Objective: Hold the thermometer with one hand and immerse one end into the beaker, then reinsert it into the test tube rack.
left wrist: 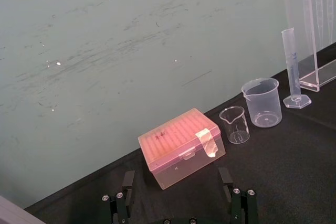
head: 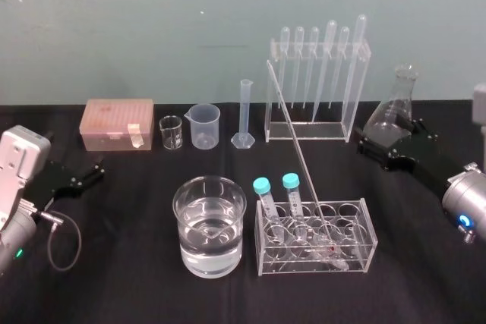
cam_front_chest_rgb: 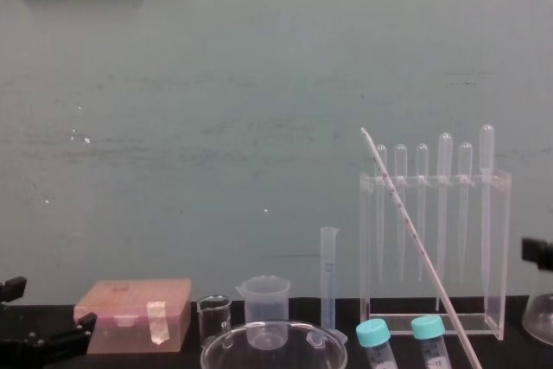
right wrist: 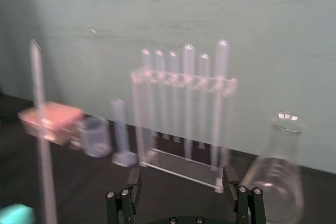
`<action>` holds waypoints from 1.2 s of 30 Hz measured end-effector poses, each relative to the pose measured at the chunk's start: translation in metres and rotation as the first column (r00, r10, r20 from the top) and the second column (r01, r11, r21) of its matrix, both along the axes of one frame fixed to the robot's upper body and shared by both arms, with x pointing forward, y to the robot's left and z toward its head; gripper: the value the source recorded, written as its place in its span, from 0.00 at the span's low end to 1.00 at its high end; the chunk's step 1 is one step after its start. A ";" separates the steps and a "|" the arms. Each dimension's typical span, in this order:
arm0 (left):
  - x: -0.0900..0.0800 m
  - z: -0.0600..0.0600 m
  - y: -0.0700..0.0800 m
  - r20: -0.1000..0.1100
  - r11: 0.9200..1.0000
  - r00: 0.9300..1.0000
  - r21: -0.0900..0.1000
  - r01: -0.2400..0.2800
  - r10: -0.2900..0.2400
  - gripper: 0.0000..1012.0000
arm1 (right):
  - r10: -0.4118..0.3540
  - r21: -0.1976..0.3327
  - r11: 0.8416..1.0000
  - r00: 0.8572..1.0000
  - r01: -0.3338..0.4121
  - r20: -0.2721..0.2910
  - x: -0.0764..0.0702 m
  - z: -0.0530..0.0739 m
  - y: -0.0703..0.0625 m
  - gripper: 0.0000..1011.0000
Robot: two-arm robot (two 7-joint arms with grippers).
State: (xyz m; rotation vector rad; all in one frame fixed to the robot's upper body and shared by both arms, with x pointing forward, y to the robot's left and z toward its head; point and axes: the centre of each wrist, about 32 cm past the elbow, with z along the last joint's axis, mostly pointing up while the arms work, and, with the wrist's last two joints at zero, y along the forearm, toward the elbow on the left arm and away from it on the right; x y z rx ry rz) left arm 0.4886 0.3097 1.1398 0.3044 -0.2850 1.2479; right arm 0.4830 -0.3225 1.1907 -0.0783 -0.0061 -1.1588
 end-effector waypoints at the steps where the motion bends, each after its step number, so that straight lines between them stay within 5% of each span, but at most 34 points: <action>1: 0.000 0.000 0.000 0.000 1.000 1.000 0.000 0.000 0.000 1.00 | 0.028 0.037 0.999 0.999 -0.027 -0.024 -0.001 0.008 0.000 0.99; 7: 0.000 0.000 0.000 0.000 1.000 1.000 0.000 0.000 0.000 1.00 | 0.167 0.108 0.981 0.984 -0.161 -0.053 0.001 0.039 0.004 0.99; 14: 0.000 0.000 0.000 0.000 1.000 1.000 0.000 0.000 0.000 1.00 | 0.311 0.091 0.947 0.950 -0.307 -0.026 0.011 0.064 0.017 0.99; 27: 0.000 0.000 0.000 0.000 1.000 1.000 0.000 0.000 0.000 1.00 | 0.393 0.002 0.918 0.910 -0.396 -0.136 0.053 0.079 0.054 0.99; 36: 0.000 0.000 0.000 0.000 1.000 1.000 0.000 0.000 0.000 1.00 | 0.401 -0.031 0.911 0.901 -0.411 -0.164 0.063 0.081 0.068 0.99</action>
